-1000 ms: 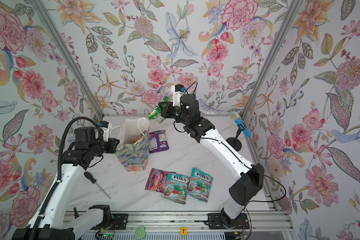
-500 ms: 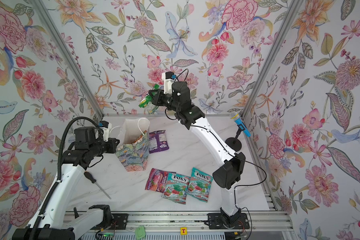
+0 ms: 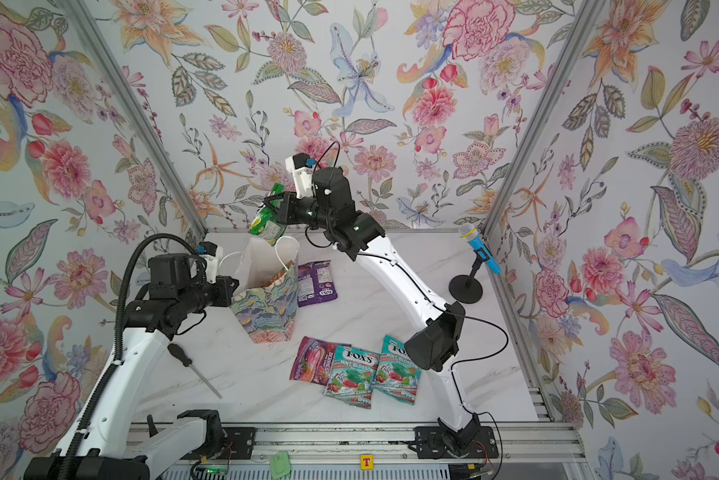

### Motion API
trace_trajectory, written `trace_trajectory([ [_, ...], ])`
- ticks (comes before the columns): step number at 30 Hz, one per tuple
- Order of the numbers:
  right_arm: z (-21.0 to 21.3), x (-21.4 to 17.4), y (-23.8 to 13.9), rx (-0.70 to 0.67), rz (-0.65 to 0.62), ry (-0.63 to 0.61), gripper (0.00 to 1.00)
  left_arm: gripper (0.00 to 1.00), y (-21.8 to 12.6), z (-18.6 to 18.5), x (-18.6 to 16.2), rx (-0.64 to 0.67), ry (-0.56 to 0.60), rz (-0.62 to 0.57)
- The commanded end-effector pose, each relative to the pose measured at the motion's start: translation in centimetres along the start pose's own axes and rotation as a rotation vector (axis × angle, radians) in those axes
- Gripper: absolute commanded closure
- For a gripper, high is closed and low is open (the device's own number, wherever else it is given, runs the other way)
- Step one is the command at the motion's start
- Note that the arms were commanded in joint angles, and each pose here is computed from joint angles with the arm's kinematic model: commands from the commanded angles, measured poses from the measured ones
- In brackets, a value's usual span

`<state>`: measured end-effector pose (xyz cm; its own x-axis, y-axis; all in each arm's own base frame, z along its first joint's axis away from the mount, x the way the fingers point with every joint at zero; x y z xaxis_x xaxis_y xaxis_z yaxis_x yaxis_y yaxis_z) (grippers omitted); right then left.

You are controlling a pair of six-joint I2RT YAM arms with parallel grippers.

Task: Place the snacks into the paper bag
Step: 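Carry the green packet with the right gripper over the bag opening, then lower the green packet into the bag and open the right gripper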

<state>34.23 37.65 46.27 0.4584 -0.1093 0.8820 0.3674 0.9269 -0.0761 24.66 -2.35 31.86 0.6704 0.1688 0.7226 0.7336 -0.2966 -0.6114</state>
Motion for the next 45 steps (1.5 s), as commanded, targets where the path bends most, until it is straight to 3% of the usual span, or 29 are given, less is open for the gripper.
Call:
trace_trajectory([
  [1, 1.6, -0.1, -0.2, 0.070, 0.017, -0.036, 1.00, 0.94, 0.5, 0.5, -0.9, 0.001, -0.027, 0.053],
  [16, 3.2, -3.6, 0.0, 0.112, 0.141, -0.025, 1.00, 0.94, 0.4, 0.4, -0.9, -0.003, -0.029, 0.049],
  [35, 5.2, -5.1, 0.9, 0.174, 0.186, -0.024, 1.00, 0.94, 0.3, 0.4, -0.8, -0.003, -0.029, 0.047],
  [45, 4.2, -6.1, 2.0, 0.187, 0.218, 0.014, 1.00, 0.94, 0.3, 0.4, -0.8, -0.004, -0.032, 0.045],
])
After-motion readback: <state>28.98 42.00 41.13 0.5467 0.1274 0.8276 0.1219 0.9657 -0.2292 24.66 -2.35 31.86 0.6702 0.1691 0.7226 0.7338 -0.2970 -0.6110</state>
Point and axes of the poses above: each gripper's point midway between its finger pads, its own y axis out along the fingers, its own z axis along the line the jaws close on, x = y × z, the point moved 10 cm from there along -y, back along the fingers, and after that the axes turned 8 degrees about -y, right-handed, at the moved point
